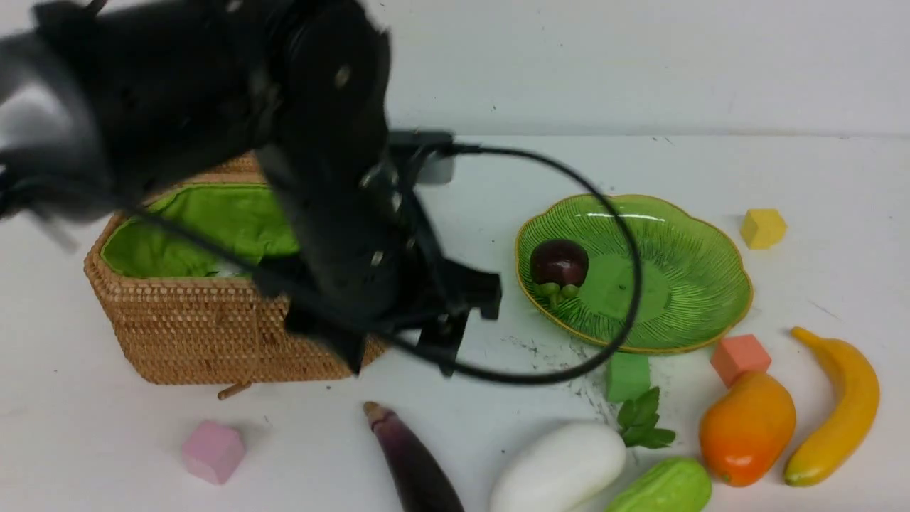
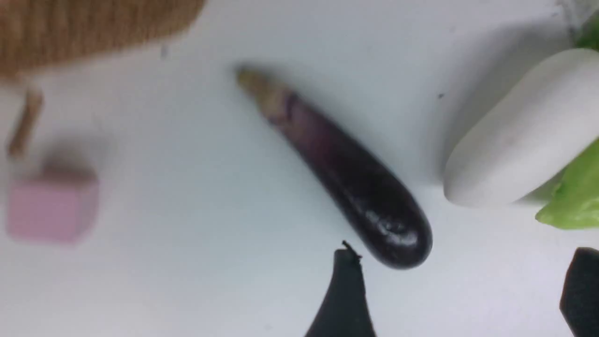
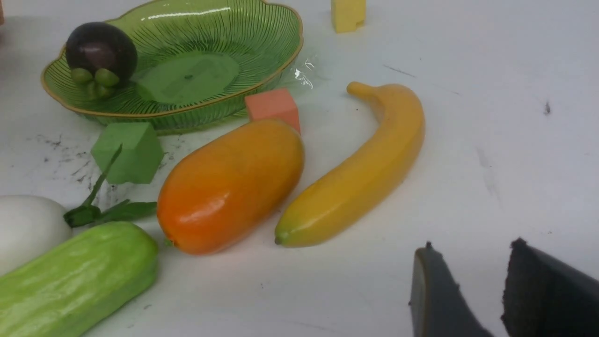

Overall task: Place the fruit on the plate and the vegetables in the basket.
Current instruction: Use the left arm to grab an eggplant and put it into the left basket

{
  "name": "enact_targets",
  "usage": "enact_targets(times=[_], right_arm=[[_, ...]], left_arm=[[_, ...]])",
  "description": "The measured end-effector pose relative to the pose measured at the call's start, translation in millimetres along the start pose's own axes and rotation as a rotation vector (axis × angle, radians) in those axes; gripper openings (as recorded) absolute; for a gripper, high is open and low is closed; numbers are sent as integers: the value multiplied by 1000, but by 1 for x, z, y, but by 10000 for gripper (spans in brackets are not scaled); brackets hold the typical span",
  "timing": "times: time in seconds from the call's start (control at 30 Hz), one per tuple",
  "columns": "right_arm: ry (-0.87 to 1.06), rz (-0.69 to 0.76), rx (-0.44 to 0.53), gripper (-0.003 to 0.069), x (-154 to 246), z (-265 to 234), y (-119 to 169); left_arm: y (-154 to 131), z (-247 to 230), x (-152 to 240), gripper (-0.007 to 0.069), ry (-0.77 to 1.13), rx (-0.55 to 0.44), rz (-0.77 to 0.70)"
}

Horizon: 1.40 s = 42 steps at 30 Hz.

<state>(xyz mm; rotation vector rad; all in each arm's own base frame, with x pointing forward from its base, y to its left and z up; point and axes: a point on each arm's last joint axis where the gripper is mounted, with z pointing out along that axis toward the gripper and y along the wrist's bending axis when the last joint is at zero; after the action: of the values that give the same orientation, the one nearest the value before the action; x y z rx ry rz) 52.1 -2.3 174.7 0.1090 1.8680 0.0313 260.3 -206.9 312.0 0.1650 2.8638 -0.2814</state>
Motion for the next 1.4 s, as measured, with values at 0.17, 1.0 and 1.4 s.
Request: enact_targets(times=[0.17, 1.0, 1.4], right_arm=[[0, 0, 0, 242, 0, 0, 0], [0, 0, 0, 243, 0, 0, 0], [0, 0, 0, 243, 0, 0, 0]], left_arm=[[11, 37, 13, 561, -40, -4, -251], [0, 94, -4, 347, 56, -60, -165], [52, -108, -59, 347, -449, -342, 260]])
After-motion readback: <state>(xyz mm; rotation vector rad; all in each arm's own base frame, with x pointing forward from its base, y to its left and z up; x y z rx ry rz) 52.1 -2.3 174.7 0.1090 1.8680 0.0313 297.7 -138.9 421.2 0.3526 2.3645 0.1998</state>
